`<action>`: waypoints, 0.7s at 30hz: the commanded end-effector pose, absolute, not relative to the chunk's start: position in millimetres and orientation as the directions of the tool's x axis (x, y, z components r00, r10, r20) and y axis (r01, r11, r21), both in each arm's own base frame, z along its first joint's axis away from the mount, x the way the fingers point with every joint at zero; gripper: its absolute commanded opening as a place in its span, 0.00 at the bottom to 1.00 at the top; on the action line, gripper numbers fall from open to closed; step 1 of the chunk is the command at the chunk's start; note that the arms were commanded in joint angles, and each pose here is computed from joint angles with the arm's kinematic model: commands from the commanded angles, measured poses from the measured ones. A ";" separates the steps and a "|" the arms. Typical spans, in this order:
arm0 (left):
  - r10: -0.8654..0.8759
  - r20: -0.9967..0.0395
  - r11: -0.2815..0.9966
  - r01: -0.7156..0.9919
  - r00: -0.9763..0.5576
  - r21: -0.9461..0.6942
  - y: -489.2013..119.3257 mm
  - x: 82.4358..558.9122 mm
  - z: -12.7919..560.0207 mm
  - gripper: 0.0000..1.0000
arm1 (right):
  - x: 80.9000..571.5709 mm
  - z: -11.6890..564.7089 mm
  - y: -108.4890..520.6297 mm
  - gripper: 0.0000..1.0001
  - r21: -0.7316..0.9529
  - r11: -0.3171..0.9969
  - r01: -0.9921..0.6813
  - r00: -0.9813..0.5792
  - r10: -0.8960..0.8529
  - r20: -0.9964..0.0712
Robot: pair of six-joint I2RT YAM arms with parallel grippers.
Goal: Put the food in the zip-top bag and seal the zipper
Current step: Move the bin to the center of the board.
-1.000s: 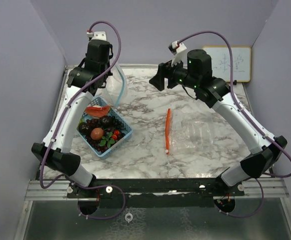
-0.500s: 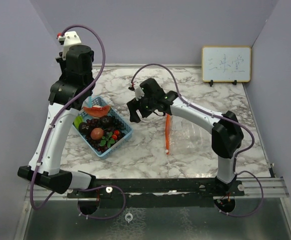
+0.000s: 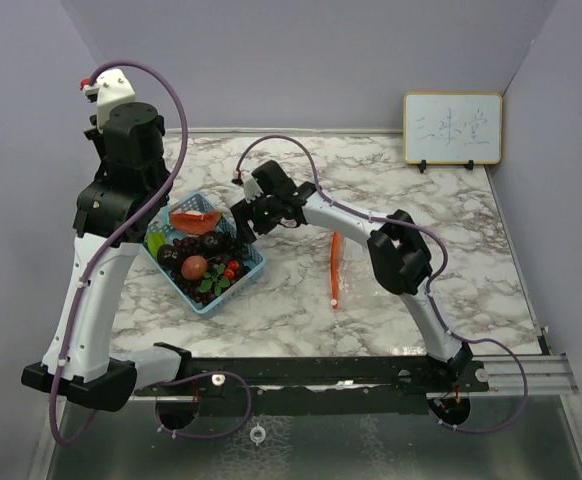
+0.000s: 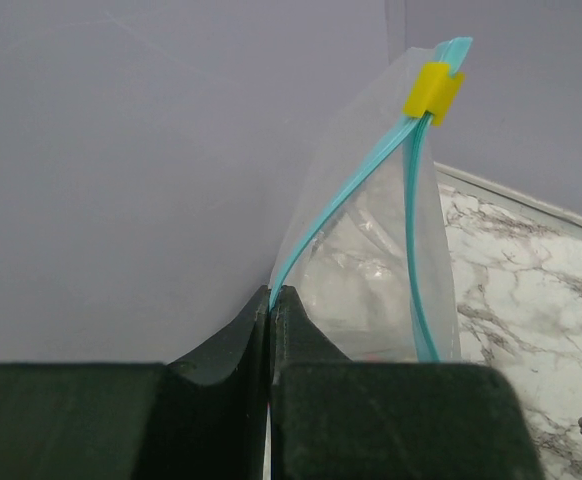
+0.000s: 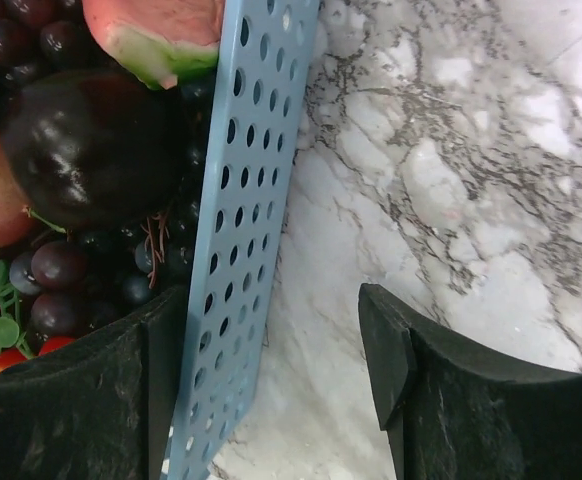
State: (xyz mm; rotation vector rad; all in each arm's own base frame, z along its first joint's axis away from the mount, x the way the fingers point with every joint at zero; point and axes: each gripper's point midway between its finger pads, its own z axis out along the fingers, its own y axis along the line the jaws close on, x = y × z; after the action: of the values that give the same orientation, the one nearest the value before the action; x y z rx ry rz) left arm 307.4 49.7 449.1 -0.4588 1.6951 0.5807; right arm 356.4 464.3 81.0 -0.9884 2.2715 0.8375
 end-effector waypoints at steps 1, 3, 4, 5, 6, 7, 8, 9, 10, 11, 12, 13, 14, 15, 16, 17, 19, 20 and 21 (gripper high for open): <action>0.004 -0.982 0.782 -0.611 -0.191 0.122 52.6 305.7 445.8 0.00 | 351.1 85.0 486.3 0.67 0.394 0.474 -0.787 -0.598 -0.434 -0.674; 0.005 -0.982 0.784 -0.609 -0.190 0.122 51.9 306.7 445.9 0.00 | 350.2 76.2 485.4 0.65 0.401 0.483 -0.779 -0.611 -0.438 -0.659; 0.006 -0.981 0.784 -0.609 -0.191 0.124 51.7 307.8 445.7 0.00 | 350.9 71.7 483.5 0.63 0.398 0.497 -0.771 -0.619 -0.438 -0.652; 0.006 -0.982 0.784 -0.609 -0.190 0.122 51.4 308.4 446.2 0.00 | 353.2 67.5 481.5 0.59 0.390 0.517 -0.762 -0.626 -0.436 -0.646; 0.005 -0.982 0.785 -0.608 -0.188 0.120 51.1 309.3 446.3 0.00 | 357.0 62.9 478.6 0.53 0.374 0.545 -0.751 -0.634 -0.434 -0.640; 0.003 -0.983 0.787 -0.606 -0.184 0.116 50.4 310.3 447.4 0.00 | 362.7 59.2 475.1 0.44 0.353 0.579 -0.735 -0.642 -0.428 -0.636; 0.001 -0.983 0.790 -0.603 -0.181 0.112 49.4 311.3 448.1 0.00 | 369.7 55.5 470.1 0.34 0.326 0.620 -0.714 -0.652 -0.420 -0.631; -0.002 -0.984 0.793 -0.600 -0.179 0.108 48.5 312.9 448.3 0.00 | 376.9 54.0 465.0 0.24 0.294 0.659 -0.693 -0.659 -0.411 -0.630; -0.003 -0.984 0.796 -0.597 -0.178 0.106 47.6 314.0 448.6 0.00 | 386.6 52.9 456.4 0.11 0.254 0.714 -0.653 -0.672 -0.392 -0.628; -0.003 -0.984 0.797 -0.594 -0.179 0.105 46.8 314.7 448.9 0.00 | 396.3 54.3 445.9 0.05 0.216 0.770 -0.601 -0.690 -0.363 -0.626; -0.002 -0.984 0.796 -0.595 -0.181 0.108 47.0 315.2 448.9 0.00 | 406.8 56.6 434.0 0.03 0.185 0.814 -0.550 -0.703 -0.332 -0.629; -0.001 -0.983 0.795 -0.596 -0.182 0.109 47.1 315.3 449.1 0.00 | 417.2 60.3 421.9 0.02 0.174 0.849 -0.499 -0.717 -0.292 -0.633; -0.003 -0.984 0.795 -0.598 -0.178 0.106 47.3 315.4 450.4 0.00 | 427.0 64.2 409.0 0.02 0.174 0.877 -0.447 -0.731 -0.247 -0.636; -0.004 -0.984 0.795 -0.597 -0.176 0.103 47.1 315.8 451.4 0.00 | 437.6 69.0 395.0 0.02 0.183 0.902 -0.391 -0.742 -0.191 -0.642; -0.004 -0.985 0.796 -0.597 -0.174 0.102 46.9 316.1 452.1 0.00 | 446.6 72.1 381.5 0.02 0.191 0.923 -0.335 -0.751 -0.139 -0.646; -0.005 -0.985 0.796 -0.597 -0.172 0.100 46.5 316.4 452.9 0.00 | 455.6 76.6 366.5 0.02 0.199 0.938 -0.284 -0.754 -0.090 -0.650; -0.010 -0.986 0.798 -0.595 -0.169 0.094 45.8 317.7 453.6 0.00 | 470.7 82.5 341.2 0.02 0.193 0.959 -0.206 -0.747 -0.027 -0.664; -0.012 -0.985 0.801 -0.591 -0.170 0.093 44.7 318.9 452.9 0.00 | 477.1 84.0 328.6 0.02 0.180 0.969 -0.169 -0.744 -0.006 -0.668; -0.015 -0.985 0.805 -0.586 -0.173 0.091 43.3 320.7 451.4 0.00 | 482.3 85.0 317.4 0.02 0.168 0.976 -0.139 -0.744 0.009 -0.668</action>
State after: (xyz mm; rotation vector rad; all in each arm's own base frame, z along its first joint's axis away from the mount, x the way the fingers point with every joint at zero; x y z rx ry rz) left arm 319.0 45.7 437.7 -0.4482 1.7228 0.5955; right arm 421.4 410.5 68.6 -0.4913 2.4167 0.5359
